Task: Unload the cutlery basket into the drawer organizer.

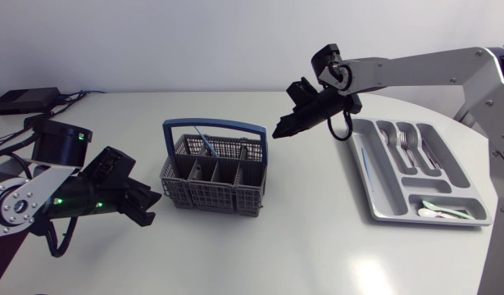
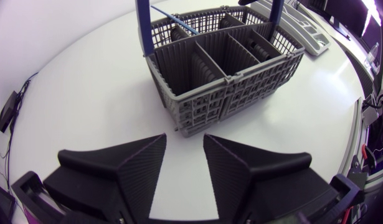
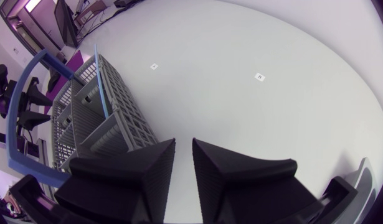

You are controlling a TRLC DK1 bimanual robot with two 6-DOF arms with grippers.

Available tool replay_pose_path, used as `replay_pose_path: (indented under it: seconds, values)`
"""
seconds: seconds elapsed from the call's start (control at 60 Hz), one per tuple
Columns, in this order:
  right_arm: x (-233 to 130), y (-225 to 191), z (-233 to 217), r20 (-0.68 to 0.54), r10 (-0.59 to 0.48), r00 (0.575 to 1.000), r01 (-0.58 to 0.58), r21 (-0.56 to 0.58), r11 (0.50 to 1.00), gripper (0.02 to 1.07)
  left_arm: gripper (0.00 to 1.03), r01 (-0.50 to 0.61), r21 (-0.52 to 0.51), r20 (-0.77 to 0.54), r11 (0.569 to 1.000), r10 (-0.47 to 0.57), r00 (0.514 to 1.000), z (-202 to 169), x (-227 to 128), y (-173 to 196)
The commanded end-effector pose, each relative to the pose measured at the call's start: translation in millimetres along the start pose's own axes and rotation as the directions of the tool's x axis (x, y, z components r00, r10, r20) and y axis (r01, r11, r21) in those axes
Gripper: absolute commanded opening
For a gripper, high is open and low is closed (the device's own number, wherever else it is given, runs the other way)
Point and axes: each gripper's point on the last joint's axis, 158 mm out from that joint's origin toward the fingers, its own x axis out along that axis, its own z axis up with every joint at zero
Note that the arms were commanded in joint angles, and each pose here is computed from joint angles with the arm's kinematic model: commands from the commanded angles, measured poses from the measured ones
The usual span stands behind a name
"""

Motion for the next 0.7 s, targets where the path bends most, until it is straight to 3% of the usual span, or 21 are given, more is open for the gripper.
replay_pose_path:
  seconds: [0.0,0.283,0.383,0.683]
  values:
    - [14,5,5,-0.002,0.018,1.0,-0.018,0.022,1.0,0.18,0.29,0.025,0.004,-0.035,1.0,-0.025,0.999,-13,9,-5]
    - [36,24,6,-0.033,0.067,0.997,-0.067,0.01,0.998,0.17,0.25,0.03,-0.008,-0.023,1.0,-0.03,0.999,-2,27,-2]
    - [39,41,-2,-0.058,0.13,0.99,-0.13,0.001,0.992,0.17,0.25,0.03,-0.015,-0.019,0.999,-0.03,0.999,6,35,2]
    - [8,67,-31,-0.083,0.172,0.982,-0.174,-0.018,0.985,0.17,0.25,0.038,0.003,0.007,0.999,-0.038,0.999,33,58,7]
